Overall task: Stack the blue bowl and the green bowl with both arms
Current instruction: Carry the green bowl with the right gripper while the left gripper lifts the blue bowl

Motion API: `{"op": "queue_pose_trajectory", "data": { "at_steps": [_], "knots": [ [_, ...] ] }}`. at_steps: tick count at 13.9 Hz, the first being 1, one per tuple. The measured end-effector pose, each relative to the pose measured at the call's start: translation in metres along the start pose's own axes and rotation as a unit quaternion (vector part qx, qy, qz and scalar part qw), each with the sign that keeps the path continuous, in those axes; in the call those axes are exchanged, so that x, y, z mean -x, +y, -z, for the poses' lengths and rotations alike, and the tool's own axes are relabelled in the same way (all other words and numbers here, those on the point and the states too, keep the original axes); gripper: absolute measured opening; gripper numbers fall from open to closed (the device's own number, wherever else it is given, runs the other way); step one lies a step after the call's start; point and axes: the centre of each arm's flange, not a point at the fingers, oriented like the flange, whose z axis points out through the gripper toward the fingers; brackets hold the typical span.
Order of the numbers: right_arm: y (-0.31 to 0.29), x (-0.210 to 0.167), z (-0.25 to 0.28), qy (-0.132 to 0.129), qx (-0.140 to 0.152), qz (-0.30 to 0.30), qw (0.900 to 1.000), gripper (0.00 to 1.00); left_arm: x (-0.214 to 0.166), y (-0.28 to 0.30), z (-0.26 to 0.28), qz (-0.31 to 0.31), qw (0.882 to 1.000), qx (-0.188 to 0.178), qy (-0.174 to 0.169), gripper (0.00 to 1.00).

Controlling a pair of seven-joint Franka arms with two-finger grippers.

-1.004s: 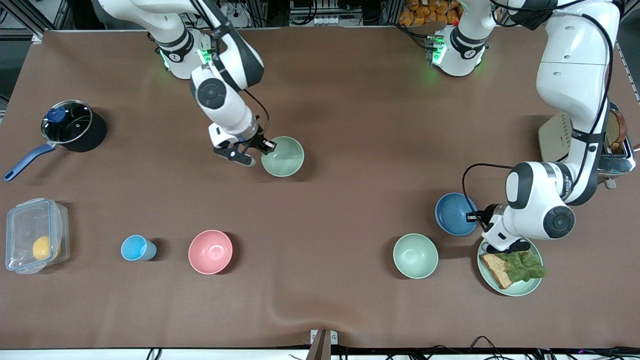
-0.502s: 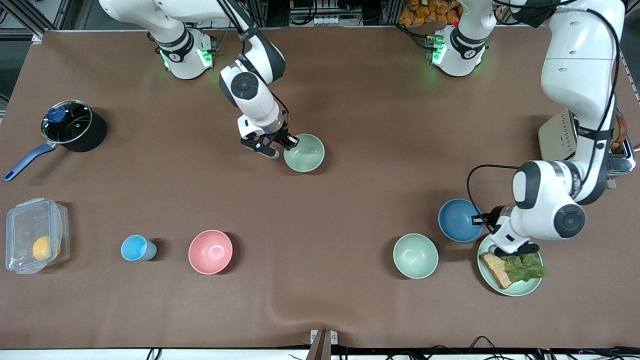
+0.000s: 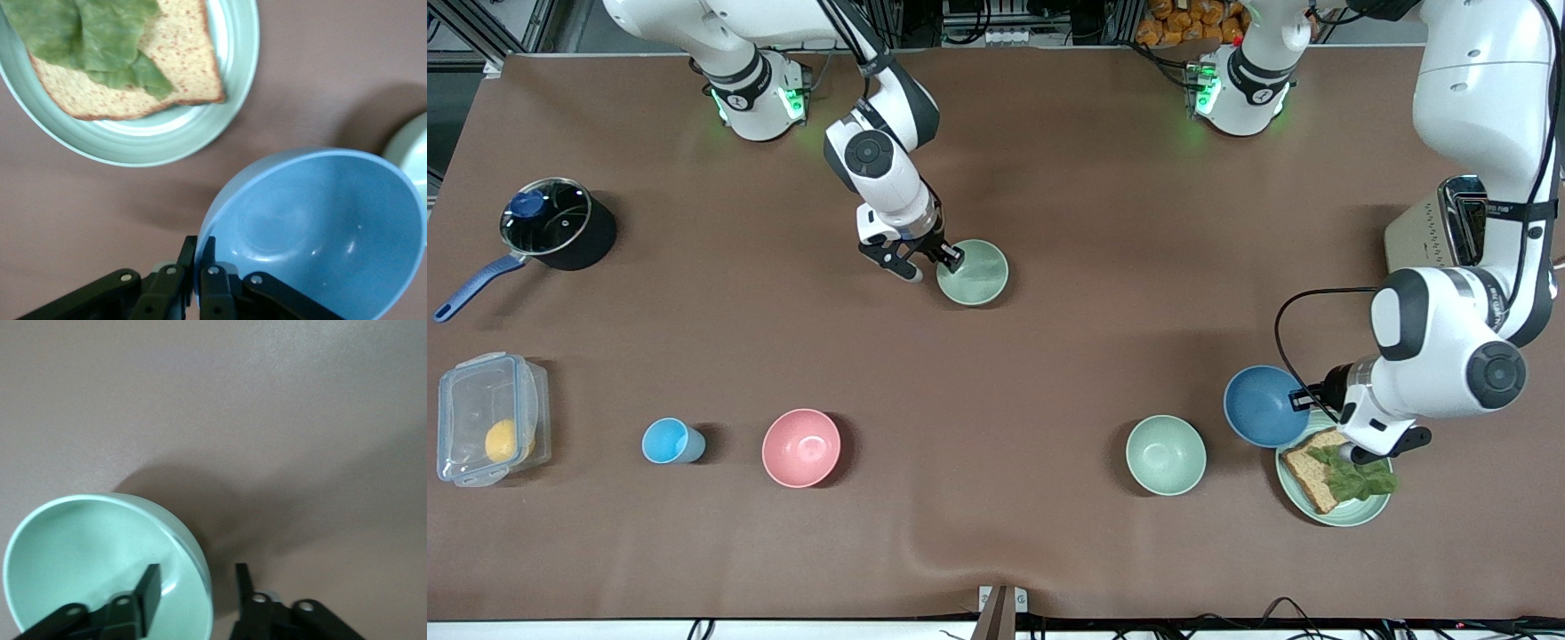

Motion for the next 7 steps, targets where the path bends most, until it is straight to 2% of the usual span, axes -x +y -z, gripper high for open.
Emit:
{"op": "queue_pose_trajectory", "data": {
  "at_steps": [2,4,7],
  "knots": [
    [-0.007,-0.002,0.005,-0.008,0.016,-0.007,1.0,0.78,0.008,0.004,0.017,0.017,1.0,0.022,0.002,0.06],
    [-0.018,-0.01,0.018,-0.024,0.044,-0.017,0.999,0.99,0.026,0.014,0.027,0.011,1.0,0.028,-0.002,0.06],
    [-0.036,-0.038,0.05,-0.043,0.066,-0.048,0.996,1.0,0.076,0.071,0.019,-0.007,0.999,0.032,-0.027,0.06]
  ]
}}
